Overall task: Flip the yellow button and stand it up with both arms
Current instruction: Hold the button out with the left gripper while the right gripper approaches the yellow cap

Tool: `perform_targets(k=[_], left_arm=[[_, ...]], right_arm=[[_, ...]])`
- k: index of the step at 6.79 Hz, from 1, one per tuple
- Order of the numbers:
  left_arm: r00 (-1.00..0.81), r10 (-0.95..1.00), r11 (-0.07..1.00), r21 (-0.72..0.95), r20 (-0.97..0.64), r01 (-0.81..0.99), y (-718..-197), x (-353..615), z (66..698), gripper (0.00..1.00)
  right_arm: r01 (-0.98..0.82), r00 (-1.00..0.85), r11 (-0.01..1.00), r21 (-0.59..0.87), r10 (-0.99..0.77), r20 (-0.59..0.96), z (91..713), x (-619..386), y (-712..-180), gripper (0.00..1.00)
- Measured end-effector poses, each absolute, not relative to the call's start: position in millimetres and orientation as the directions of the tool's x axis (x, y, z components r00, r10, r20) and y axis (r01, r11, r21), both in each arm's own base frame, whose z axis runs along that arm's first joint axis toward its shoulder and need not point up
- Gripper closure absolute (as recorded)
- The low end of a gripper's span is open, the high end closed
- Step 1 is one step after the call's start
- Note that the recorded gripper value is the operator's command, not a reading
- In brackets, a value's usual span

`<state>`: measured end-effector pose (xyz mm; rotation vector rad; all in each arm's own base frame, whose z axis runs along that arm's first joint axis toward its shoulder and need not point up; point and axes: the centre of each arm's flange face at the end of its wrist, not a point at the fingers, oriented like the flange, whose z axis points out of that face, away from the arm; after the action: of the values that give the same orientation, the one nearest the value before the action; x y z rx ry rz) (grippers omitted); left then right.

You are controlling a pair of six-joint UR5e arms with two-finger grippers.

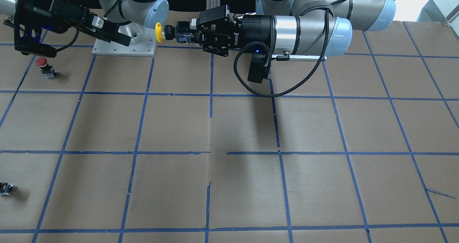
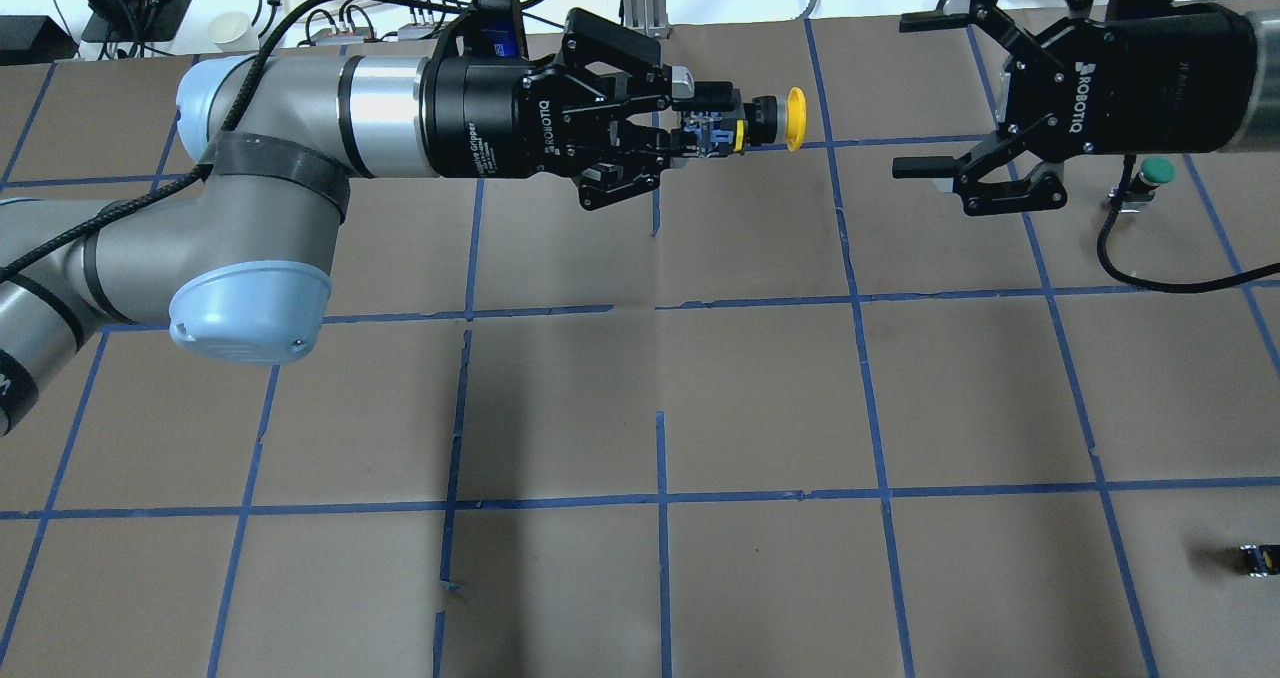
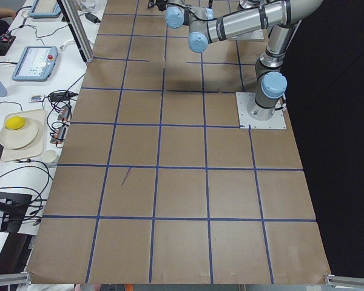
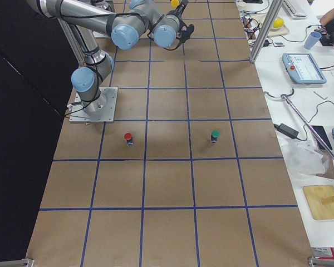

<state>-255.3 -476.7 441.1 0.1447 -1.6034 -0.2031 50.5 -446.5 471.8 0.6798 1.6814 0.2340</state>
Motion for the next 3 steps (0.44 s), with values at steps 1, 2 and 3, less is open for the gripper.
perform_targets(k=[1, 2, 3], left_arm=[[-0.043, -0.213, 0.976, 0.214, 0.976, 0.033, -478, -255, 444, 0.98], [-0.043, -0.207, 0.977, 0.209, 0.977, 0.033, -478, -256, 446, 0.98], [-0.043, -0.199, 0.979, 0.201, 0.979, 0.033, -478, -256, 448, 0.98]], right_arm=[[0.301, -0.081, 0.815, 0.495, 0.539, -0.838, 470, 53, -448, 0.01], [0.285, -0.088, 0.821, 0.494, 0.536, -0.840, 467, 61, -449, 0.01], [0.254, -0.101, 0.823, 0.507, 0.544, -0.833, 464, 76, -448, 0.01]])
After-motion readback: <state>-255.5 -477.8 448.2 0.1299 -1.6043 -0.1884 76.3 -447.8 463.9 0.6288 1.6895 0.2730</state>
